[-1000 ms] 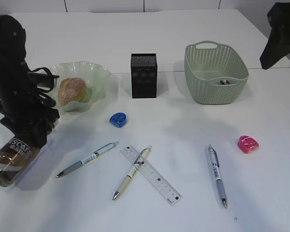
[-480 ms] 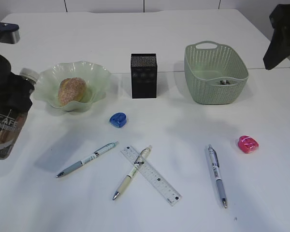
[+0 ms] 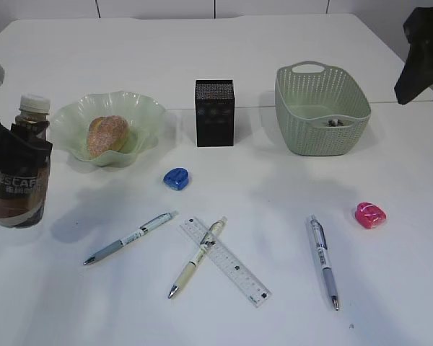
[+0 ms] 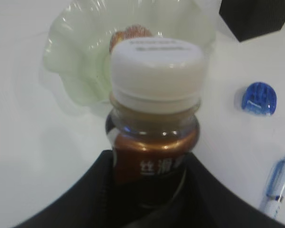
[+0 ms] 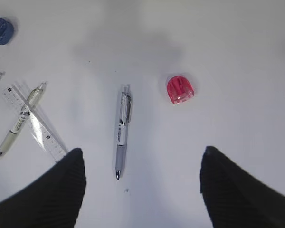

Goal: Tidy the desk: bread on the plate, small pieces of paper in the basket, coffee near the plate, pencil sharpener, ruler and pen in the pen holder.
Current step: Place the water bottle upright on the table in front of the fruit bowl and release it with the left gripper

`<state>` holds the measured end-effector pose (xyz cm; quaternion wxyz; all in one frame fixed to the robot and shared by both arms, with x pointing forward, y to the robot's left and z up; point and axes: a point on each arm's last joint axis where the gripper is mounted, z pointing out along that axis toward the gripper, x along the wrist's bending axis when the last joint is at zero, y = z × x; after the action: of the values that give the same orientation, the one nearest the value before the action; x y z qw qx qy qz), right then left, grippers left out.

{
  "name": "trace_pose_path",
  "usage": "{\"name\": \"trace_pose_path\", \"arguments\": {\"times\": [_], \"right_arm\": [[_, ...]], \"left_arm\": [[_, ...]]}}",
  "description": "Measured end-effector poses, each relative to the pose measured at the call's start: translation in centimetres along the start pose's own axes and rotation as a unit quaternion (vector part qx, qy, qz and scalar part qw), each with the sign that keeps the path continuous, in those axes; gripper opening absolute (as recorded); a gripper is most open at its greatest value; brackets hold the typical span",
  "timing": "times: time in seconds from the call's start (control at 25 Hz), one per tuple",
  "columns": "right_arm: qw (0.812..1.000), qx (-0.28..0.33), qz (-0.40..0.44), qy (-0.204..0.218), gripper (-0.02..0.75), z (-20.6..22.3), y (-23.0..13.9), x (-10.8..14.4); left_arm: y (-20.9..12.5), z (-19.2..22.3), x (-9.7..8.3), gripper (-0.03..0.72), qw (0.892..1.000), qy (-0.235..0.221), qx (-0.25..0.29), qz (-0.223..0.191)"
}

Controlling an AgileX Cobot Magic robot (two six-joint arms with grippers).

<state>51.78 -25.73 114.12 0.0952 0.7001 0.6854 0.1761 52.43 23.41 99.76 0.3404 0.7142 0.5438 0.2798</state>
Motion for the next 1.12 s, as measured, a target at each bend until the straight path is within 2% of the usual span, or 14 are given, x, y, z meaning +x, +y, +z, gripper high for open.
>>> {"name": "trace_pose_path", "arguments": {"times": [0.24,0.52,0.64,1.12], "right_arm": [[1.0,0.0,-0.001,-0.002,0.583,0.0,0.0,0.0],[1.0,0.0,-0.001,-0.003,0.583,0.0,0.0,-0.1],[1.0,0.0,-0.001,-0.004,0.583,0.0,0.0,-0.1],[1.0,-0.002,-0.005,-0.015,0.583,0.0,0.0,-0.3]], "left_arm": [[-1.5,-0.2,0.0,0.269,0.991,0.009,-0.132,-0.005],[0.1,-0.7,0.2,0.269,0.969,0.017,-0.246,-0.007],[0.1,-0.4,0.2,0.269,0.966,0.018,-0.258,-0.006],[-1.0,1.5,0.2,0.269,0.971,0.022,-0.239,-0.014]]}}
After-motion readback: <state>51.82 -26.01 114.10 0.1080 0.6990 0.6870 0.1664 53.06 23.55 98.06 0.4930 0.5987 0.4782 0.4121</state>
